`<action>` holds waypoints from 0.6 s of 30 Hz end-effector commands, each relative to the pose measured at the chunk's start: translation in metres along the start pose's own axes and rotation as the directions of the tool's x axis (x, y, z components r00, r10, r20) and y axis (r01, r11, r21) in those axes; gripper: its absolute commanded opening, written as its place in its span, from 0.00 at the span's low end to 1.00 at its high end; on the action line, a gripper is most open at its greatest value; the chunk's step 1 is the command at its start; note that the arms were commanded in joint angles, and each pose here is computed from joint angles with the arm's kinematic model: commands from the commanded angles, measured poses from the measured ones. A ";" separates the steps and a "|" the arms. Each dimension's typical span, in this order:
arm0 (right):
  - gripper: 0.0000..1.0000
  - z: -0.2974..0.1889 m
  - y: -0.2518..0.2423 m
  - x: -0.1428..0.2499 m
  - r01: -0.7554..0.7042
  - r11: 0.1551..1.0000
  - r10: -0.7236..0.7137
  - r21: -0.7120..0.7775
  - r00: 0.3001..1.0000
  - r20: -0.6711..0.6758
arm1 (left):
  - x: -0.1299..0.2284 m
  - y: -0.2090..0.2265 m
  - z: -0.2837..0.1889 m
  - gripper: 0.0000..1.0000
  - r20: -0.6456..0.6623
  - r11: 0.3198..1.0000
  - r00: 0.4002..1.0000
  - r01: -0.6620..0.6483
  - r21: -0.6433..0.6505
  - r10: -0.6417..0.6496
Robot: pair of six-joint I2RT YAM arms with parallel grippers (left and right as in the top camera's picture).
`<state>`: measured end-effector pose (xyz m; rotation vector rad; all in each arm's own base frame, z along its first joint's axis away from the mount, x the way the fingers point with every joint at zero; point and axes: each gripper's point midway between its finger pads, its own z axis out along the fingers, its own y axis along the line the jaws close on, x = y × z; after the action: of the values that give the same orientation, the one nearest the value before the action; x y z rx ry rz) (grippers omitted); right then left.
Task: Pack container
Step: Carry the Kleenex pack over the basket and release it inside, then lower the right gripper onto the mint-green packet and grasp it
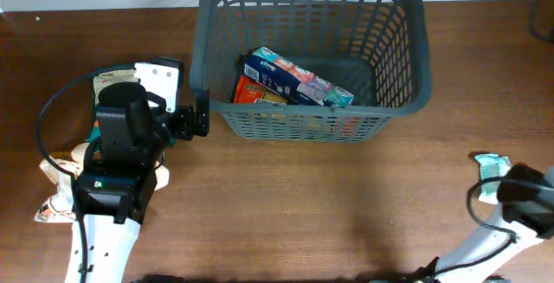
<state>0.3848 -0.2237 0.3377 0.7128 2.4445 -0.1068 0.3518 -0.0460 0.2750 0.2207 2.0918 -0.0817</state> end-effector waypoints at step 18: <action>1.00 0.180 -0.029 0.153 0.201 0.968 -0.250 -0.150 0.817 -0.519 | 0.042 0.002 0.019 0.99 -0.146 1.000 0.989 -0.024 -0.010 0.022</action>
<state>0.3597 -0.2279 0.1219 0.7214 2.9787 0.0788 0.3514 -0.0459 0.2736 0.2187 2.0978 -0.0827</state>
